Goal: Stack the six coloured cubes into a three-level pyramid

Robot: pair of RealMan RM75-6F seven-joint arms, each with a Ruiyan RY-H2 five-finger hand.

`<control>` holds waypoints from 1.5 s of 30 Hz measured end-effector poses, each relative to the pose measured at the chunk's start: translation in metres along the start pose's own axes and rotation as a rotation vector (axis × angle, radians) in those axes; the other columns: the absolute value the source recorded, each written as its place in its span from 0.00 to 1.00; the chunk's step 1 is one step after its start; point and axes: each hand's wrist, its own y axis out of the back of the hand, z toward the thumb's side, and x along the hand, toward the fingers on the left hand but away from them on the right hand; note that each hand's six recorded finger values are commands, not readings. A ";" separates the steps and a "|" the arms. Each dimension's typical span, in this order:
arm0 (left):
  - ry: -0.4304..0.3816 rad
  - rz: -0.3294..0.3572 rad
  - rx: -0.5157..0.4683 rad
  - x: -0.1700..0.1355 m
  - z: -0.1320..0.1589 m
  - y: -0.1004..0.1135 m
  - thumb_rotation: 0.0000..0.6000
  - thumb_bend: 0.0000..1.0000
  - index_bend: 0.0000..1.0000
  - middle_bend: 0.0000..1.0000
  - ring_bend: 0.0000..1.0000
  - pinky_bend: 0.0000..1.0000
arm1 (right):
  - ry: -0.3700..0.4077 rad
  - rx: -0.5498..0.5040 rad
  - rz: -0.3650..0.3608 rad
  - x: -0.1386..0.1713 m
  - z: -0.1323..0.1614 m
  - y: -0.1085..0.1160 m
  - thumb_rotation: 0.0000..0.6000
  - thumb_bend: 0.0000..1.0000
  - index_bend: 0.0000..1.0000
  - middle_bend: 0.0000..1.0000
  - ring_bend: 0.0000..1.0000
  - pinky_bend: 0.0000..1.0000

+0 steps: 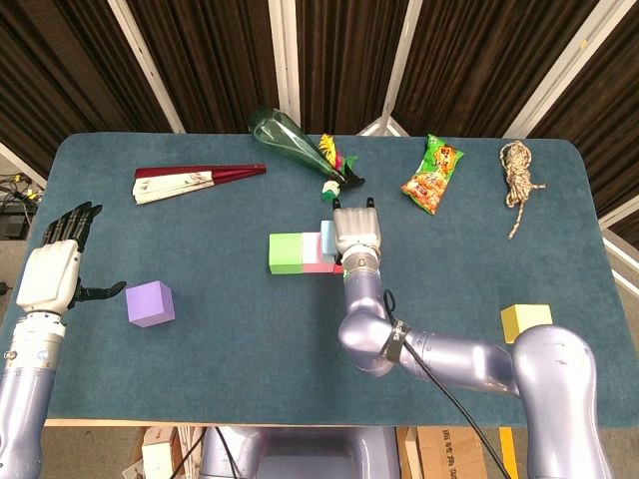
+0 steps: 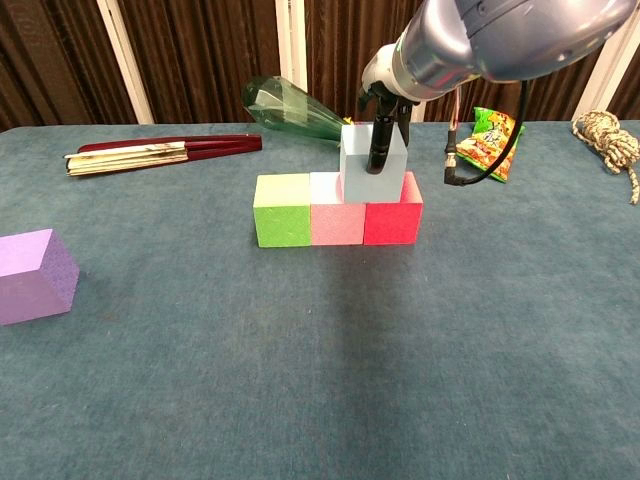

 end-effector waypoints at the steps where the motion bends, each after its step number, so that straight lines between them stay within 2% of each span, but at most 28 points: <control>1: 0.000 0.000 0.000 0.000 0.000 0.000 1.00 0.05 0.00 0.00 0.00 0.00 | 0.000 0.000 0.001 0.000 0.000 -0.001 1.00 0.31 0.05 0.41 0.37 0.00; 7: 0.001 0.000 0.002 0.000 0.000 0.000 1.00 0.05 0.00 0.00 0.00 0.00 | 0.006 0.009 0.006 0.000 0.000 -0.003 1.00 0.31 0.00 0.27 0.35 0.00; 17: 0.002 0.000 0.003 0.000 0.000 -0.001 1.00 0.05 0.00 0.00 0.00 0.00 | 0.023 0.028 0.015 0.000 0.000 -0.006 1.00 0.31 0.00 0.13 0.24 0.00; 20: 0.002 -0.001 0.004 0.000 0.000 -0.001 1.00 0.05 0.00 0.00 0.00 0.00 | 0.028 0.026 0.016 0.001 0.001 -0.006 1.00 0.31 0.00 0.05 0.16 0.00; 22: 0.002 0.001 0.003 0.000 0.000 -0.001 1.00 0.05 0.00 0.00 0.00 0.00 | 0.032 0.025 0.018 0.002 0.002 -0.006 1.00 0.31 0.00 0.01 0.07 0.00; 25: 0.003 0.004 0.004 0.000 0.000 0.000 1.00 0.05 0.00 0.00 0.00 0.00 | 0.039 0.020 0.021 0.004 0.002 -0.006 1.00 0.31 0.00 0.00 0.01 0.00; 35: 0.002 0.005 0.012 0.001 -0.001 -0.001 1.00 0.05 0.00 0.00 0.00 0.00 | 0.087 0.006 -0.001 0.026 -0.006 0.002 1.00 0.31 0.00 0.00 0.00 0.00; 39: 0.000 0.012 0.017 0.000 0.000 0.000 1.00 0.05 0.00 0.00 0.00 0.00 | 0.091 0.008 -0.047 0.034 -0.025 0.012 1.00 0.31 0.00 0.00 0.00 0.00; 45: -0.006 0.018 0.030 -0.001 0.001 0.000 1.00 0.05 0.00 0.00 0.00 0.00 | 0.063 -0.007 -0.147 0.042 -0.071 0.024 1.00 0.31 0.00 0.00 0.00 0.00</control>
